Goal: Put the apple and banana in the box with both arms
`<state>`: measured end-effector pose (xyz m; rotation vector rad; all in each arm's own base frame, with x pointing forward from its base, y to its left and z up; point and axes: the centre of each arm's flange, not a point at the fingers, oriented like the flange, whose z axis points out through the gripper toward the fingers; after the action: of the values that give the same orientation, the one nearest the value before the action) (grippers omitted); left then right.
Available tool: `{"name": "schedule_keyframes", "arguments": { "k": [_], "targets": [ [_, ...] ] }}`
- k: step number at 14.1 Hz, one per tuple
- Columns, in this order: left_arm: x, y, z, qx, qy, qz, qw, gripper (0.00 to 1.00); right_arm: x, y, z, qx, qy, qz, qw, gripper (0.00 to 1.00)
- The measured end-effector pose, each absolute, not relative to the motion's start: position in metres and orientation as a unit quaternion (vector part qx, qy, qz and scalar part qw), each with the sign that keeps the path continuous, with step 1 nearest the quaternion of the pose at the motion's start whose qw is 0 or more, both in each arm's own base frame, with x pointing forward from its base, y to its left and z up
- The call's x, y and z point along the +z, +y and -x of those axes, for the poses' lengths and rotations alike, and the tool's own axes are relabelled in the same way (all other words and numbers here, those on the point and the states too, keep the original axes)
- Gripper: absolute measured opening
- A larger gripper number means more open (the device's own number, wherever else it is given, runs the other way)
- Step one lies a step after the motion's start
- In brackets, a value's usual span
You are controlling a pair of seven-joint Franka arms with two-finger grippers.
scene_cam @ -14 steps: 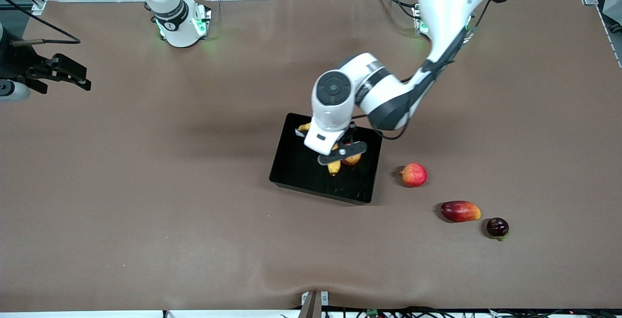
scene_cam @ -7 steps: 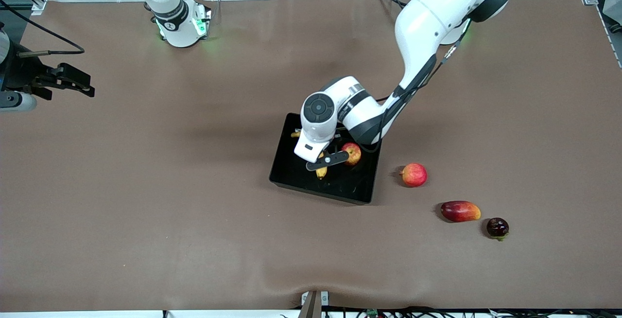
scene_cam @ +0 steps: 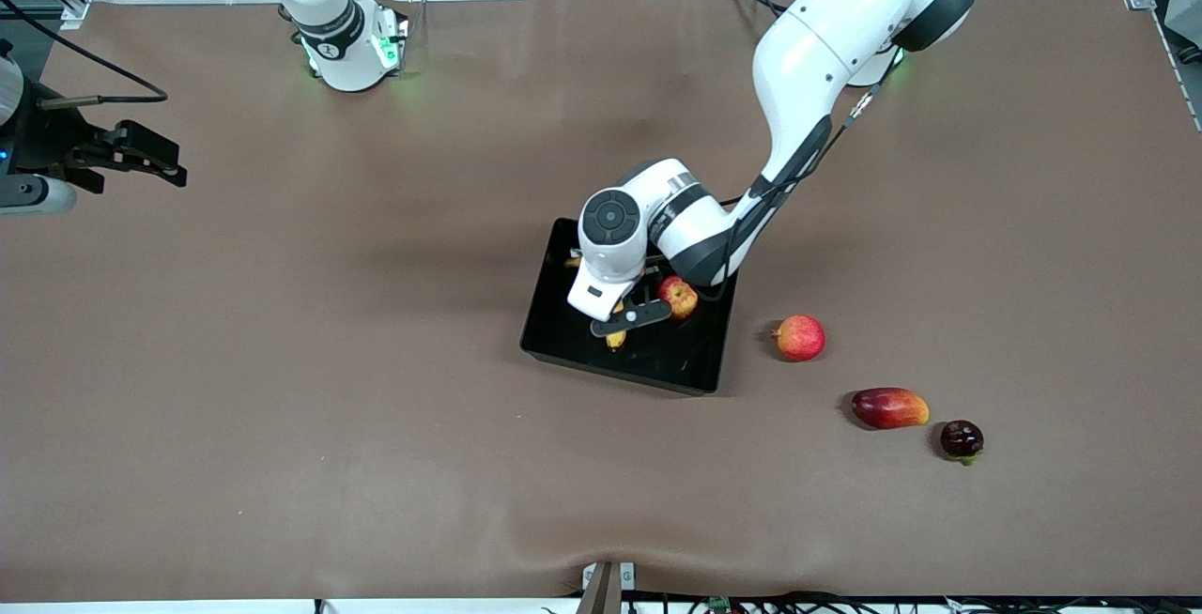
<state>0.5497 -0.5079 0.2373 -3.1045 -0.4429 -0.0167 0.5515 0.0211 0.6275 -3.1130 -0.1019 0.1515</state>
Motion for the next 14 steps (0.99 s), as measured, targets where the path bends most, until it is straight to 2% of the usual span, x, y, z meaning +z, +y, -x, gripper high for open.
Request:
{"name": "schedule_keyframes", "arguments": {
  "k": [1,4,6,11,14],
  "targets": [
    [0.266,-0.495,-0.564,-0.018,-0.152,0.988,0.005,1.0,0.627,0.021,-0.552,0.049,-0.033,0.998,0.012,1.0],
    [0.397,-0.398,-0.62,-0.058,-0.155,0.986,0.028,1.0,0.625,0.023,-0.554,0.049,-0.035,0.998,0.012,1.0],
    [0.472,-0.313,-0.64,-0.064,-0.121,0.989,0.058,1.0,0.624,0.024,-0.554,0.05,-0.035,0.998,0.012,1.0],
    [0.56,-0.181,-0.638,-0.042,-0.052,0.992,0.105,1.0,0.624,0.026,-0.554,0.049,-0.038,0.998,0.012,1.0],
    [0.605,-0.133,-0.622,-0.028,-0.019,0.996,0.081,1.0,0.624,0.028,-0.554,0.049,-0.04,0.998,0.012,1.0]
  ]
}}
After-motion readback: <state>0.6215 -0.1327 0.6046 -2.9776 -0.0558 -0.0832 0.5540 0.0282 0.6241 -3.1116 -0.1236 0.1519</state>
